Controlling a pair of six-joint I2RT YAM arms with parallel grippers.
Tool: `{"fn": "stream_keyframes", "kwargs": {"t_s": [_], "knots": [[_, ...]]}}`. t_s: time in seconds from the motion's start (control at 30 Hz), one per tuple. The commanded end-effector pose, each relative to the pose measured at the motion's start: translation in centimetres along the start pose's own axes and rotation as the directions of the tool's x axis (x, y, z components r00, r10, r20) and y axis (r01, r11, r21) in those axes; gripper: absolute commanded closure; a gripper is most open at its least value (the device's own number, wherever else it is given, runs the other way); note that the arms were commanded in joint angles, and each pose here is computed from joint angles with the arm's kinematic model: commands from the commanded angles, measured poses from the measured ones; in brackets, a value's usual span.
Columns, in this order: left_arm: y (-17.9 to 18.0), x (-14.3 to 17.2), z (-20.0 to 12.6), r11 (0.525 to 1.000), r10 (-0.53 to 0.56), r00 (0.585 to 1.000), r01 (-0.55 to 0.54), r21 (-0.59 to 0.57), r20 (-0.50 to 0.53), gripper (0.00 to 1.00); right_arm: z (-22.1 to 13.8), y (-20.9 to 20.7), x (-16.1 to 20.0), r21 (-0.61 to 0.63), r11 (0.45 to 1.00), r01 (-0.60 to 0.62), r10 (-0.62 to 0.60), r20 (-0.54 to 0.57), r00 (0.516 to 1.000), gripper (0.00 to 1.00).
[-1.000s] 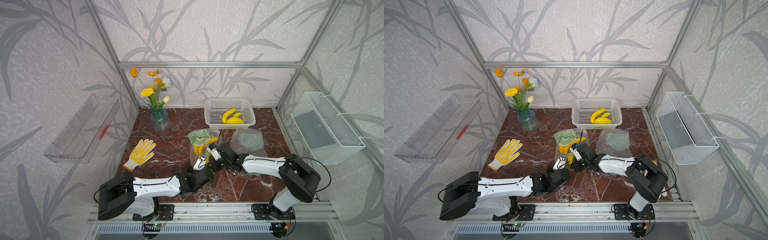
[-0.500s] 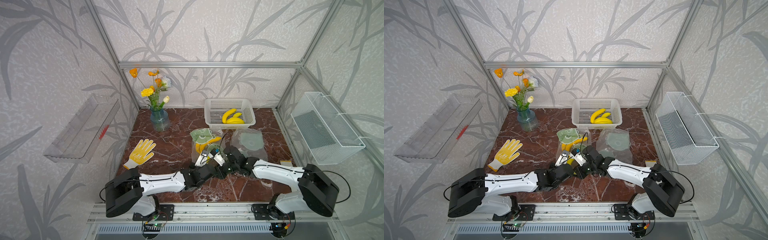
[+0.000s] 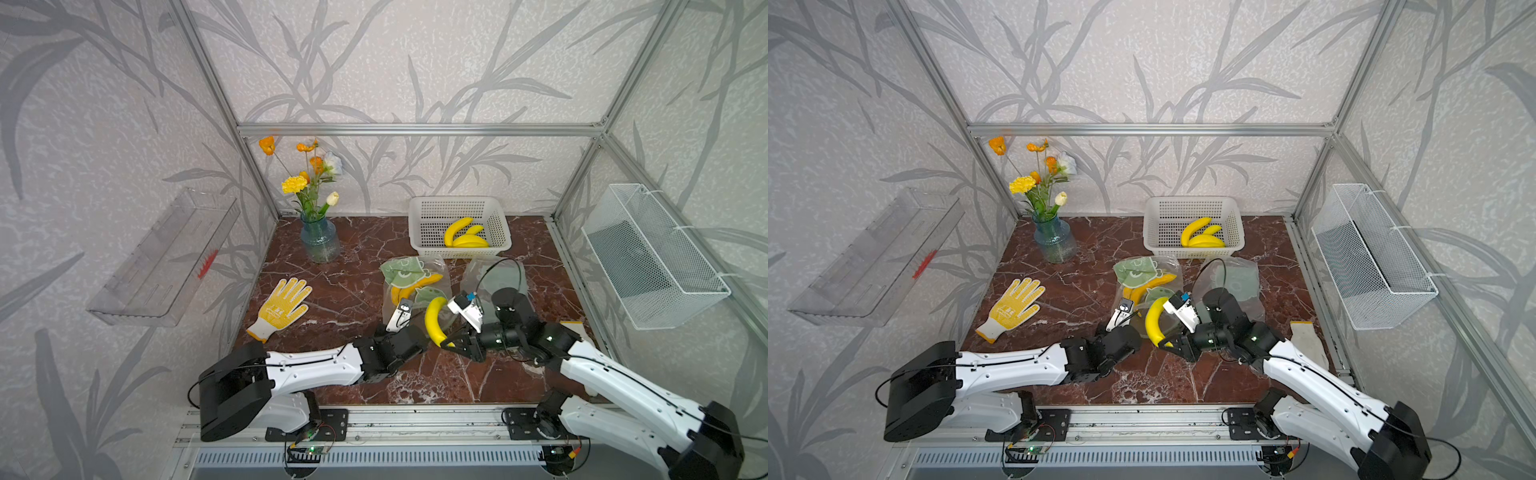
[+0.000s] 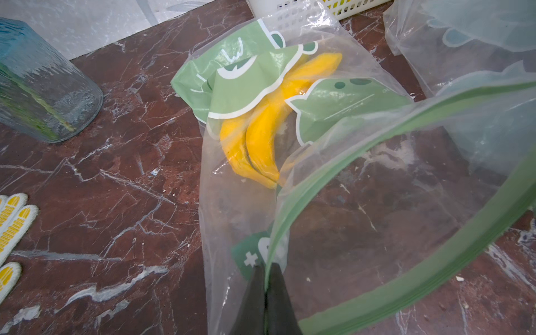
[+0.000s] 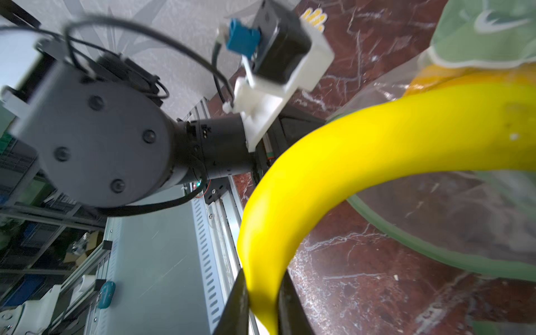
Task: Open the zip-top bag and take out the banana
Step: Pick up the banana from the zipper food storage bag.
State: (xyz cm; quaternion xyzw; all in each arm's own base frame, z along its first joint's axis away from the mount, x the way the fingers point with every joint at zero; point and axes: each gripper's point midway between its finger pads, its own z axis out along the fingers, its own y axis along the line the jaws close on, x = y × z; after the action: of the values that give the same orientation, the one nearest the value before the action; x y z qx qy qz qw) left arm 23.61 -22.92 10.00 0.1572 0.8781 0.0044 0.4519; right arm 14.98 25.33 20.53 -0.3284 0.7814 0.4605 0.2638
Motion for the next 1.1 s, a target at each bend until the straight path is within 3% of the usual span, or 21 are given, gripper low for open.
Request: {"fn": "stream_keyframes", "kwargs": {"t_s": [0.0,0.13,0.23,0.4,0.57,0.7,0.83,0.93,1.07], "knots": [[0.2,-0.2,-0.5,1.000,-0.019,1.000,0.018,0.025,0.014,1.00,-2.2,0.5,-2.0,0.015,0.999,0.039,-0.040,0.059,0.997,0.91],[0.2,-0.2,-0.8,0.998,-0.027,1.000,0.026,0.049,0.016,1.00,-3.2,-1.3,-4.4,0.092,0.994,0.061,-0.070,0.098,0.993,0.90],[-0.4,-0.4,-1.1,0.995,-0.038,0.999,0.036,0.092,0.022,1.00,-3.5,-5.1,-7.0,0.206,0.978,0.044,-0.073,0.136,0.988,0.91],[-2.2,-1.4,-1.4,0.979,-0.074,0.996,0.063,0.194,0.046,1.00,-3.4,-14.3,-12.7,0.410,0.912,-0.006,-0.077,0.184,0.980,0.89],[-3.7,-2.2,-1.3,0.971,-0.058,0.997,0.045,0.233,0.047,1.00,-1.8,-23.2,-17.4,0.474,0.878,-0.067,-0.012,0.162,0.987,0.92],[-4.0,-2.5,-1.2,0.970,-0.070,0.996,0.054,0.238,0.058,1.00,-0.1,-29.8,-18.6,0.511,0.844,-0.165,0.085,0.176,0.981,0.91],[-4.1,-2.3,-1.0,0.971,-0.063,0.997,0.049,0.235,0.051,1.00,1.5,-33.9,-18.4,0.529,0.818,-0.226,0.169,0.155,0.973,0.86],[-4.0,-2.4,-1.0,0.972,-0.065,0.996,0.051,0.230,0.053,1.00,1.8,-35.9,-18.2,0.565,0.789,-0.240,0.187,0.151,0.971,0.82],[-3.6,-2.5,-0.9,0.977,-0.072,0.996,0.059,0.206,0.059,1.00,1.7,-35.4,-19.0,0.547,0.800,-0.244,0.171,0.183,0.968,0.66]]}}
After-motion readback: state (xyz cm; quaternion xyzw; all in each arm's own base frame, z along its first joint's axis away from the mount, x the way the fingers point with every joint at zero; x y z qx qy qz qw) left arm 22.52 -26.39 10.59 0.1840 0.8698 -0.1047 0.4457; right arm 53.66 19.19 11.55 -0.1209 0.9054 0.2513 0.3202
